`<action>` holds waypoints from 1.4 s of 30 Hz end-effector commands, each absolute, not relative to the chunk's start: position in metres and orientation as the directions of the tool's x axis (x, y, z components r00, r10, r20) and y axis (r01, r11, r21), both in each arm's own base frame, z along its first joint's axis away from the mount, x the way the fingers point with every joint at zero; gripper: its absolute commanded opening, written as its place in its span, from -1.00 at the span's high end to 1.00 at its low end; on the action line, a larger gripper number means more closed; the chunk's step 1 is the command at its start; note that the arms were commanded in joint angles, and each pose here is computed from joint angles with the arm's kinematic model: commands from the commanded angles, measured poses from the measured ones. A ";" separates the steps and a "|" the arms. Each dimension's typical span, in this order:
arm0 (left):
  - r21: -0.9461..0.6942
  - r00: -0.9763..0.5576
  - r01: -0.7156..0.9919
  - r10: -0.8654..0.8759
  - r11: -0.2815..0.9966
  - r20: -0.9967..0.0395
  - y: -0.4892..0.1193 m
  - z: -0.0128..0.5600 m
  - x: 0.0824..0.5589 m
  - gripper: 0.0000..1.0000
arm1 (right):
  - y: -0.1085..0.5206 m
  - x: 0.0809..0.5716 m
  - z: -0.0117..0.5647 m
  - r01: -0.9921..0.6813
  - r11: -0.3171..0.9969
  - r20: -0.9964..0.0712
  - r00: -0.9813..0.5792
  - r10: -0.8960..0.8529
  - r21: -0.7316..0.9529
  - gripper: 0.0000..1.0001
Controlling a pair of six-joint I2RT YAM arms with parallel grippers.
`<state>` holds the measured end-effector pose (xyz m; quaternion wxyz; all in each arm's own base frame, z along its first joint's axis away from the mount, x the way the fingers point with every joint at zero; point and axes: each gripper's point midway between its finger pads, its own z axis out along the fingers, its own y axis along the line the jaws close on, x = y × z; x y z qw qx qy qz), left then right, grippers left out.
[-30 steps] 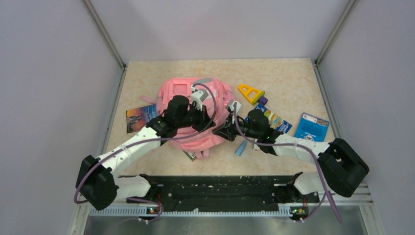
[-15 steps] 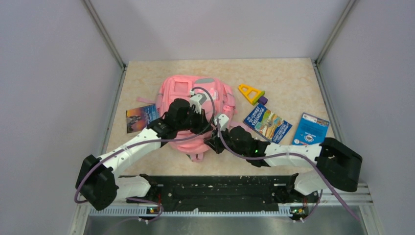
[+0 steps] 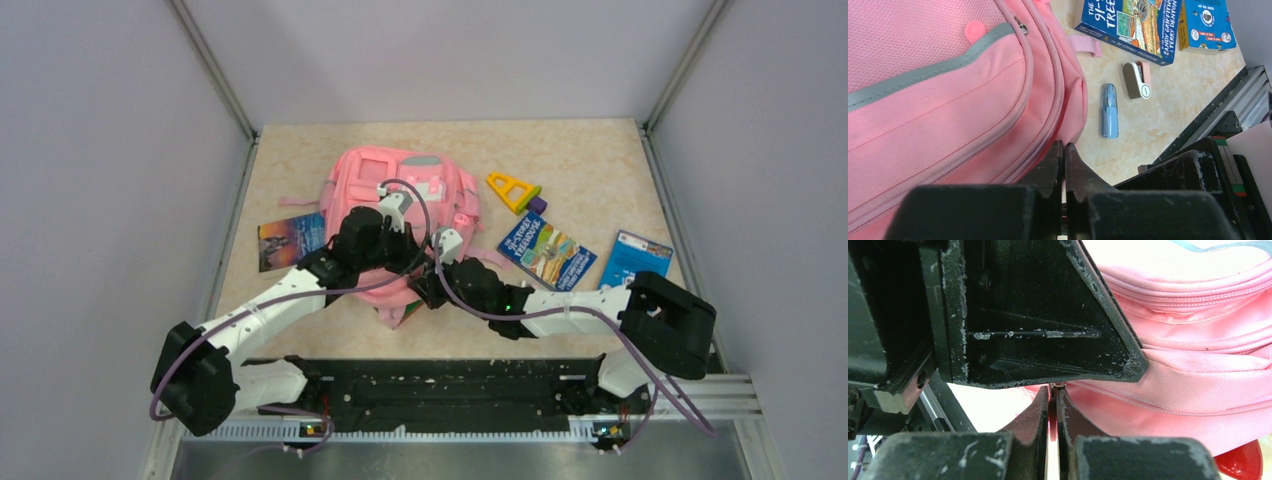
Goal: Pack the student bag
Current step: Unzip the student bag at the center of the board.
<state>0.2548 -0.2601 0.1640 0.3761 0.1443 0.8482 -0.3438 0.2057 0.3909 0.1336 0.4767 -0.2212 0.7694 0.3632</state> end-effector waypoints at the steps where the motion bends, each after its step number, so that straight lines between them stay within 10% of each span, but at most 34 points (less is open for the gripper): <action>1: -0.435 -0.492 0.666 -0.082 0.606 -0.867 -0.285 0.240 0.268 0.74 | 0.416 0.184 0.186 -0.734 0.523 -0.892 -0.432 0.132 0.433 1.00; 6: -0.321 -0.460 0.593 -0.016 0.738 -0.888 -0.251 0.243 0.273 -0.25 | 0.397 0.190 0.180 -0.697 0.590 -0.899 -0.420 0.123 0.407 1.00; 13: -0.151 -0.467 0.563 0.163 0.812 -0.869 -0.201 0.232 0.247 -0.56 | 0.391 0.189 0.176 -0.694 0.599 -0.900 -0.421 0.112 0.399 1.00; 30: -0.063 -0.717 0.482 0.352 0.874 -0.601 -0.162 0.156 0.223 -0.59 | 0.388 0.187 0.176 -0.688 0.591 -0.892 -0.433 0.131 0.420 1.00; 42: -0.105 -0.598 0.613 0.372 0.783 -0.710 -0.189 0.168 0.230 0.19 | 0.384 0.188 0.175 -0.680 0.610 -0.896 -0.428 0.120 0.406 1.00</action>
